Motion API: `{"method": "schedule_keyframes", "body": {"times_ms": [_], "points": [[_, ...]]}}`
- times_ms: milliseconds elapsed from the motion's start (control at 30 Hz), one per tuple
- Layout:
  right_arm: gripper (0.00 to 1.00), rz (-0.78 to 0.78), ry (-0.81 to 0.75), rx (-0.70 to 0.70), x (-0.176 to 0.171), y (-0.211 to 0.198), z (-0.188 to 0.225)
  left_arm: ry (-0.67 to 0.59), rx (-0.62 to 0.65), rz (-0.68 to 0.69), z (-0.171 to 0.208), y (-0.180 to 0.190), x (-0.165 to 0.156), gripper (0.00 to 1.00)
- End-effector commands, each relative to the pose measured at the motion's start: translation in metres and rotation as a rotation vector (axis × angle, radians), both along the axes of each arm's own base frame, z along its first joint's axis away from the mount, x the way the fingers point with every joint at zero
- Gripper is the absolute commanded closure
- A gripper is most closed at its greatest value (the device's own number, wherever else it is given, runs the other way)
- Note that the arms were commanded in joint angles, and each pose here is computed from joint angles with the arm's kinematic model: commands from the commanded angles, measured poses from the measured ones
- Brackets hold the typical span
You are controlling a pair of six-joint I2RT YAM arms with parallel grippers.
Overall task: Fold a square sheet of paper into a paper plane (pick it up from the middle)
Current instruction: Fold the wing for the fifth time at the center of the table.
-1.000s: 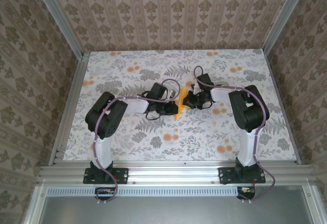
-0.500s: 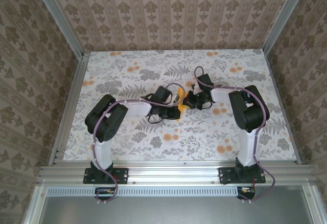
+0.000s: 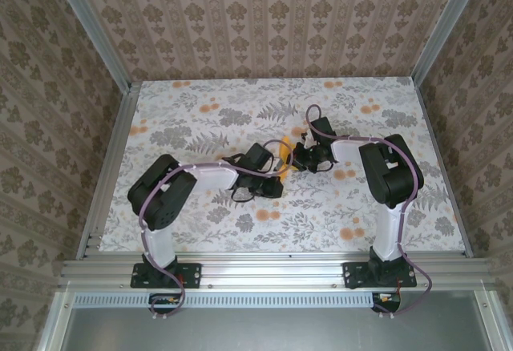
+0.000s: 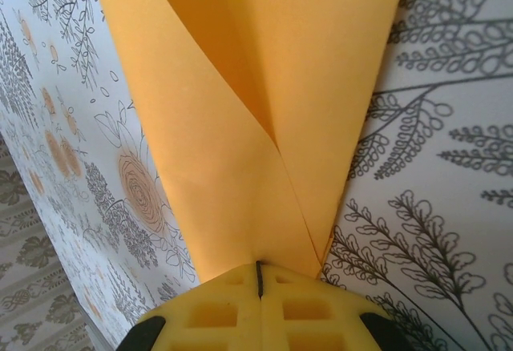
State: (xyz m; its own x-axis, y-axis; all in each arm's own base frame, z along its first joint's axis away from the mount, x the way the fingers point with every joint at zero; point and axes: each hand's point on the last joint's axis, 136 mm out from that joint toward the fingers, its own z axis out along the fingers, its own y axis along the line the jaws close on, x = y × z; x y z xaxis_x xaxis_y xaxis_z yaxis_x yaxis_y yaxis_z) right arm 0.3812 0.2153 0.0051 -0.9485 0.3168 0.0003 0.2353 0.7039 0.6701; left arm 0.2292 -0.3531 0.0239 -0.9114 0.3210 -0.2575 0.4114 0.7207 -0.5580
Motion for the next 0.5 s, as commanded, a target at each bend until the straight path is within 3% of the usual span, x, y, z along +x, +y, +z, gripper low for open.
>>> {"method": "schedule_keyframes", "body": {"times_ms": [0, 167, 467], "points": [[1.00, -0.094, 0.265, -0.317, -0.060, -0.058, -0.090, -0.010, -0.045, 0.051, 0.029, 0.005, 0.009, 0.87], [1.00, -0.083, 0.243, -0.279, -0.056, -0.050, -0.085, -0.084, -0.112, 0.175, 0.053, 0.006, 0.047, 0.80], [0.98, -0.077, 0.230, -0.258, -0.051, -0.046, -0.081, -0.030, -0.121, 0.187, 0.030, -0.009, 0.063, 0.78]]}}
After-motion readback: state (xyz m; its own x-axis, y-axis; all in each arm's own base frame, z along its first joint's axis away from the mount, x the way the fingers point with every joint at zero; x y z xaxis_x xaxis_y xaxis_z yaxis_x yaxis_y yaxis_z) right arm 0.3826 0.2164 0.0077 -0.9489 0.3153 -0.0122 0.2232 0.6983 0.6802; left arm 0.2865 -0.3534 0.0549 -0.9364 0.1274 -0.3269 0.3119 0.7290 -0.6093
